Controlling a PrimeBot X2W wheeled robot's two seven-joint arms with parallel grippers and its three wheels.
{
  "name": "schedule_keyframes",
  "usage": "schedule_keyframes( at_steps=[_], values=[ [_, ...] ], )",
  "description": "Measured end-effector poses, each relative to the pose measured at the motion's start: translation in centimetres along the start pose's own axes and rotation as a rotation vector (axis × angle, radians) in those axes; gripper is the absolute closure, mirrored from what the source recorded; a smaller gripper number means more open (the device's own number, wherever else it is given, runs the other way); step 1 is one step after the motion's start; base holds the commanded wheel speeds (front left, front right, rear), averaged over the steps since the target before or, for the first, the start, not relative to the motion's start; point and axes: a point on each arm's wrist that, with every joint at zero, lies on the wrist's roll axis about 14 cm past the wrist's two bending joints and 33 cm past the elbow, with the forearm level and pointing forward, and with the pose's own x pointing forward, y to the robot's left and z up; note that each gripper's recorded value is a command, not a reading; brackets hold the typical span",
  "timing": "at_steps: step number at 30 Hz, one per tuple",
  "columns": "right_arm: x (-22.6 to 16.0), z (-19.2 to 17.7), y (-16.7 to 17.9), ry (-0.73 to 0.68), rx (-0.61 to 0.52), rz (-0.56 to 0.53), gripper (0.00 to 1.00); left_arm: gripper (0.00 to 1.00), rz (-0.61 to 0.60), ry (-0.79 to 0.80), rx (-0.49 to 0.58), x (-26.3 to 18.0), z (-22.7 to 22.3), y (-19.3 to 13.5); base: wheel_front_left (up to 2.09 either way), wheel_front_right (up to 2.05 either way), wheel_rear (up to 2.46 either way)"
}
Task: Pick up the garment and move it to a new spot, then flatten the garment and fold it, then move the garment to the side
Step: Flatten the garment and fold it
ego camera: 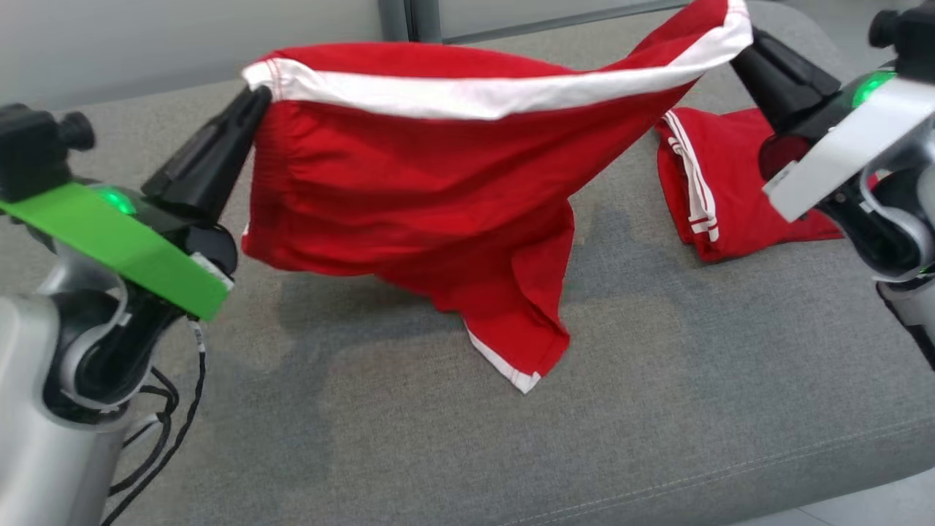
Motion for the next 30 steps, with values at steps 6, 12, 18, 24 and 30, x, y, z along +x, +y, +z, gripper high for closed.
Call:
schedule_keyframes(
  at_steps=[6, 12, 18, 24, 30],
  values=[
    [-3.1, 7.0, -0.2, -0.143, 0.075, 0.027, 1.0, 1.0, -0.099, -0.109, -0.018, -2.0, 5.7, -4.0, 0.0, 0.0, 0.0],
    [-7.0, 9.0, -0.4, -0.116, 0.122, 0.046, 1.0, 1.0, -0.22, -0.12, -0.009, -4.7, 8.4, -8.9, 0.0, 0.0, 0.0],
    [-8.1, 9.5, -0.9, -0.049, 0.208, 0.044, 1.0, 1.0, -0.202, -0.031, -0.043, -5.0, 8.2, -8.8, 0.0, 0.0, 0.0],
    [-4.8, 3.2, 0.5, 0.148, 0.432, 0.076, 1.0, 1.0, -0.041, 0.215, -0.159, -2.9, 2.6, -1.9, 0.0, 0.0, 0.0],
    [2.9, 7.6, -1.2, -0.043, 0.536, 0.0, 1.0, 1.0, 0.118, 0.23, -0.088, 1.1, 2.2, 4.6, 0.0, 0.0, 0.0]
  ],
)
